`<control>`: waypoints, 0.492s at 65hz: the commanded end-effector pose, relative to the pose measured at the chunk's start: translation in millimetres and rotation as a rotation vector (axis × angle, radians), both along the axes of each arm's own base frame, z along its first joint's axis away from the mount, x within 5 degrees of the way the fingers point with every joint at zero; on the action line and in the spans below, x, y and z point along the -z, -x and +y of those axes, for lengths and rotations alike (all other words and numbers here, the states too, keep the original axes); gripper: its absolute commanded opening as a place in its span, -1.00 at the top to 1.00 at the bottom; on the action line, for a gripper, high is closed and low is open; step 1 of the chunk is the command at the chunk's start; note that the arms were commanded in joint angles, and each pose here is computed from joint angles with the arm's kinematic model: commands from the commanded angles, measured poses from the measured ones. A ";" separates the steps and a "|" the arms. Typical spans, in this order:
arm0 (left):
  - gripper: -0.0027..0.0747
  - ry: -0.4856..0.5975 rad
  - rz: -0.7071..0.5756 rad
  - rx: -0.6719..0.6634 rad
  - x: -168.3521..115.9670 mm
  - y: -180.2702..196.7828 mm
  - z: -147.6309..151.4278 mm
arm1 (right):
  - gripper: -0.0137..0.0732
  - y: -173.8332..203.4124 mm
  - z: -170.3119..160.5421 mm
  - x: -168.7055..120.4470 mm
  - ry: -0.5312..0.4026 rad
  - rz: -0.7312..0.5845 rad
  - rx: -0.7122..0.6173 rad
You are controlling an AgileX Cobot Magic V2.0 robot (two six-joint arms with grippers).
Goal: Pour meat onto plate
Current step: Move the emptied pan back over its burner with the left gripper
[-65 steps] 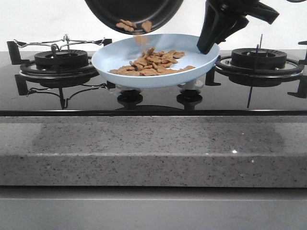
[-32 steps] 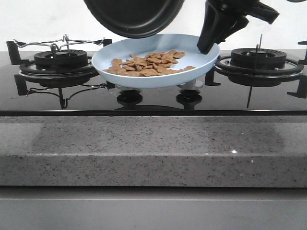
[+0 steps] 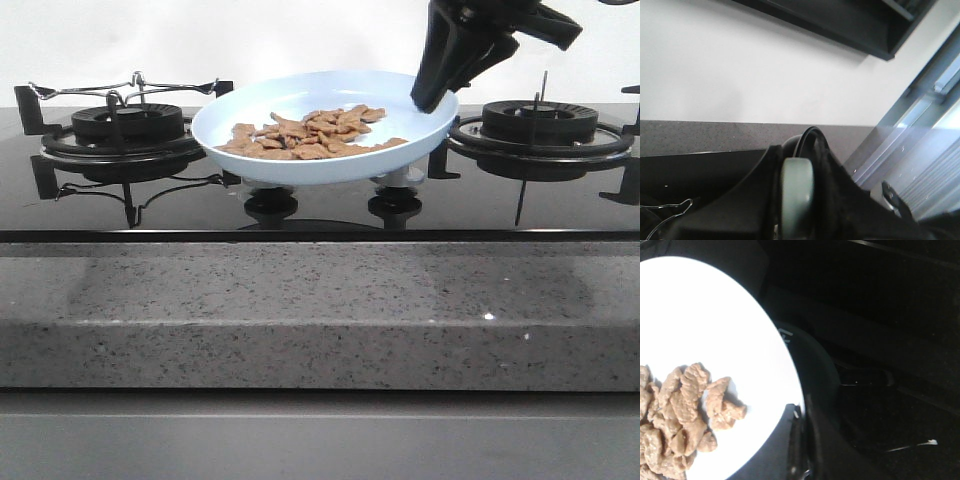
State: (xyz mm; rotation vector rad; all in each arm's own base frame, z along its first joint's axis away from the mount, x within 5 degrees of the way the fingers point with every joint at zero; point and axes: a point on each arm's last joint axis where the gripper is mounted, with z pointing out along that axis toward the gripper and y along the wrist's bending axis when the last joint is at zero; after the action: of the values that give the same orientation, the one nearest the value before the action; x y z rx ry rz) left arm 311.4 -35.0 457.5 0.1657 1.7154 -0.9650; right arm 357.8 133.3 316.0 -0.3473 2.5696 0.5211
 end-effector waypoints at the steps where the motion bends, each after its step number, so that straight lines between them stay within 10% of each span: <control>1: 0.98 0.218 -0.010 -0.005 -14.8 -3.6 23.8 | 0.83 7.6 -0.7 -30.8 -0.053 -0.104 0.005; 32: 0.98 0.524 0.315 -0.110 79.8 -86.8 85.1 | 0.83 7.6 -0.7 -30.8 -0.053 -0.104 0.005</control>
State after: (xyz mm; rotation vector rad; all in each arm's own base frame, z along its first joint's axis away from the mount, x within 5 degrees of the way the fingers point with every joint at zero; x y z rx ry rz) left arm 400.6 49.4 356.2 -0.4201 1.7831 -1.2670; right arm 357.8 133.3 316.0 -0.3473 2.5696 0.5211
